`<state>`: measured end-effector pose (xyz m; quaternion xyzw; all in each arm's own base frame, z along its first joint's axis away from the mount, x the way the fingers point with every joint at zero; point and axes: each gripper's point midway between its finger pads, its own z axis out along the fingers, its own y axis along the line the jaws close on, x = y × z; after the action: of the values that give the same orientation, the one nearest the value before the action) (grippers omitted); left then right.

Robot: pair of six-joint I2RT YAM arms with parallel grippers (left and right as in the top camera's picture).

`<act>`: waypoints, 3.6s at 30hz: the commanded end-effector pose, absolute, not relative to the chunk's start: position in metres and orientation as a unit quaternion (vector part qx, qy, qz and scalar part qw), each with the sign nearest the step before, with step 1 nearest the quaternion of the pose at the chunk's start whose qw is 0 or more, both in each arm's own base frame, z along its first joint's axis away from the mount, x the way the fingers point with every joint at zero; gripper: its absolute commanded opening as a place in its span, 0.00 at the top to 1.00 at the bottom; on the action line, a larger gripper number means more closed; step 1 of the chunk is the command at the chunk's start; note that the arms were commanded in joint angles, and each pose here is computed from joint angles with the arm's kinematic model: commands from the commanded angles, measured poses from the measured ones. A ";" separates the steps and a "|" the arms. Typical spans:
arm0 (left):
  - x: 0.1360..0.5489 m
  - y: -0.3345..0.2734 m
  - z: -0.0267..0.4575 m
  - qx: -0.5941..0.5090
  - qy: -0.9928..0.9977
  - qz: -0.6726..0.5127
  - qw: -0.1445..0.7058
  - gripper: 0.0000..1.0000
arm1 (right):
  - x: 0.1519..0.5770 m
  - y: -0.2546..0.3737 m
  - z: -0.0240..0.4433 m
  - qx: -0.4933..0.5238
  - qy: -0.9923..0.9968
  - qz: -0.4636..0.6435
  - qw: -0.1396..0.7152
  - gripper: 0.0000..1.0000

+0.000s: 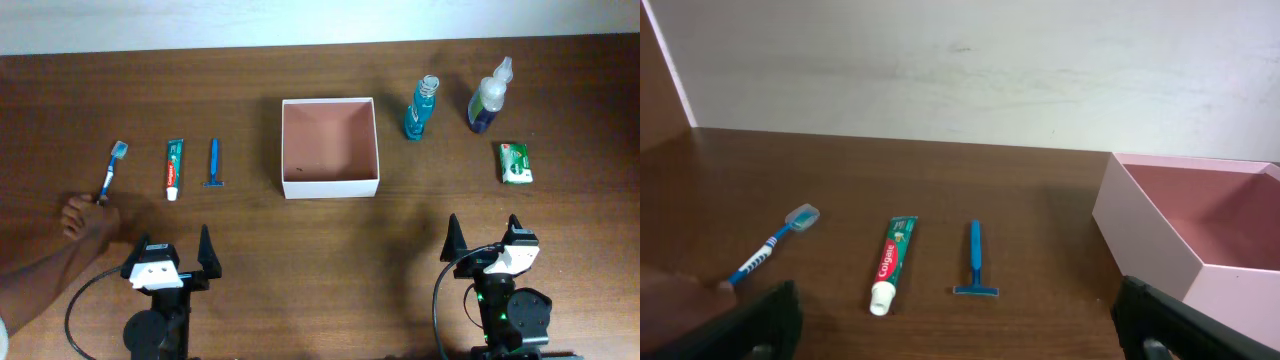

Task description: Pack container

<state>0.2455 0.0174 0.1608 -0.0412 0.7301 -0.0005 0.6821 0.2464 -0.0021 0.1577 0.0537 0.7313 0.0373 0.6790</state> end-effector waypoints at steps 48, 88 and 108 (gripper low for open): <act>0.246 0.015 0.159 -0.040 0.730 -0.009 0.682 0.01 | 0.246 -0.003 0.155 0.054 0.733 0.035 0.677 0.02; 0.245 0.022 0.157 -0.053 0.732 0.005 0.679 0.01 | 0.246 -0.003 0.155 0.054 0.733 0.035 0.677 0.02; 0.244 0.029 0.156 -0.067 0.731 0.020 0.678 0.01 | 0.246 -0.003 0.156 0.055 0.732 0.037 0.678 0.01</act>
<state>0.2446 0.0267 0.1585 -0.0600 0.7319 0.0193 0.6784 0.2464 -0.0021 0.1581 0.0537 0.7307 0.0374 0.6795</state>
